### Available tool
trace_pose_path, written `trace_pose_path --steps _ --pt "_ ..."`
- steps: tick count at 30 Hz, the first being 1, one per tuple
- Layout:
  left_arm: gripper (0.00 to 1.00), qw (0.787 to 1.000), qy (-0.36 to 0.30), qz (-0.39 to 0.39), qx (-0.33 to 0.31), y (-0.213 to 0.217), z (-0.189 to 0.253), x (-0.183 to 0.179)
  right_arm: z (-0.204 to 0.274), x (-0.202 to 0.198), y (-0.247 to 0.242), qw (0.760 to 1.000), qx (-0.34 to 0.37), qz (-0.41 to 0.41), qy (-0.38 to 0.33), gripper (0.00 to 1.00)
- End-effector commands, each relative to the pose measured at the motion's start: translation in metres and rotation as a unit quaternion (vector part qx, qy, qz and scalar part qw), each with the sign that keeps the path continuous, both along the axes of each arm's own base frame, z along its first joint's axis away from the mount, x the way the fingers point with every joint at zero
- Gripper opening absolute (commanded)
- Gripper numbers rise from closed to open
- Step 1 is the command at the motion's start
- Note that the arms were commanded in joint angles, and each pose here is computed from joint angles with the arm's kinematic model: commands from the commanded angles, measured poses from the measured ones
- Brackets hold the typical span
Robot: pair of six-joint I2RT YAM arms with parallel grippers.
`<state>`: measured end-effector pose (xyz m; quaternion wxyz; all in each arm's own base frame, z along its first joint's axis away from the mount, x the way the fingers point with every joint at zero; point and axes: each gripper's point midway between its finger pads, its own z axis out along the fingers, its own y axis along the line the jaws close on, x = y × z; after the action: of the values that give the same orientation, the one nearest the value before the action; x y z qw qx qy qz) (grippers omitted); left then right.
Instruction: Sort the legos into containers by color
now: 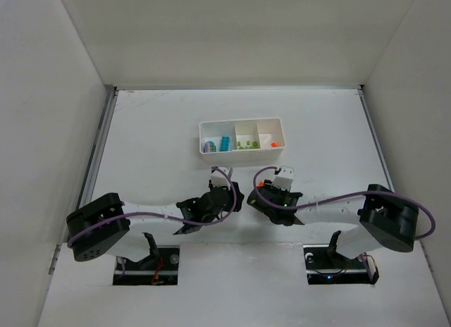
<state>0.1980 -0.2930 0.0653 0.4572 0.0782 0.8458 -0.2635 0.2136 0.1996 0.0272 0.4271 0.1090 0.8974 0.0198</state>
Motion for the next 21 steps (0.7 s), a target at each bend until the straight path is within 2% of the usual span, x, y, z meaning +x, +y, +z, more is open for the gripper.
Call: trace_pose_path --steps 1,17,21 --pt "0.45 1.0 -0.009 0.012 -0.021 0.0 0.01 0.005 0.004 0.0 0.016 1.0 0.003 0.017 -0.001 0.5" --pt "0.45 1.0 -0.003 0.007 -0.02 -0.003 0.008 0.004 -0.008 -0.009 0.024 0.999 0.016 0.029 0.018 0.45" --pt "0.45 1.0 -0.001 0.01 -0.024 -0.003 0.008 0.004 -0.005 -0.017 0.023 0.999 0.012 0.034 0.018 0.48"
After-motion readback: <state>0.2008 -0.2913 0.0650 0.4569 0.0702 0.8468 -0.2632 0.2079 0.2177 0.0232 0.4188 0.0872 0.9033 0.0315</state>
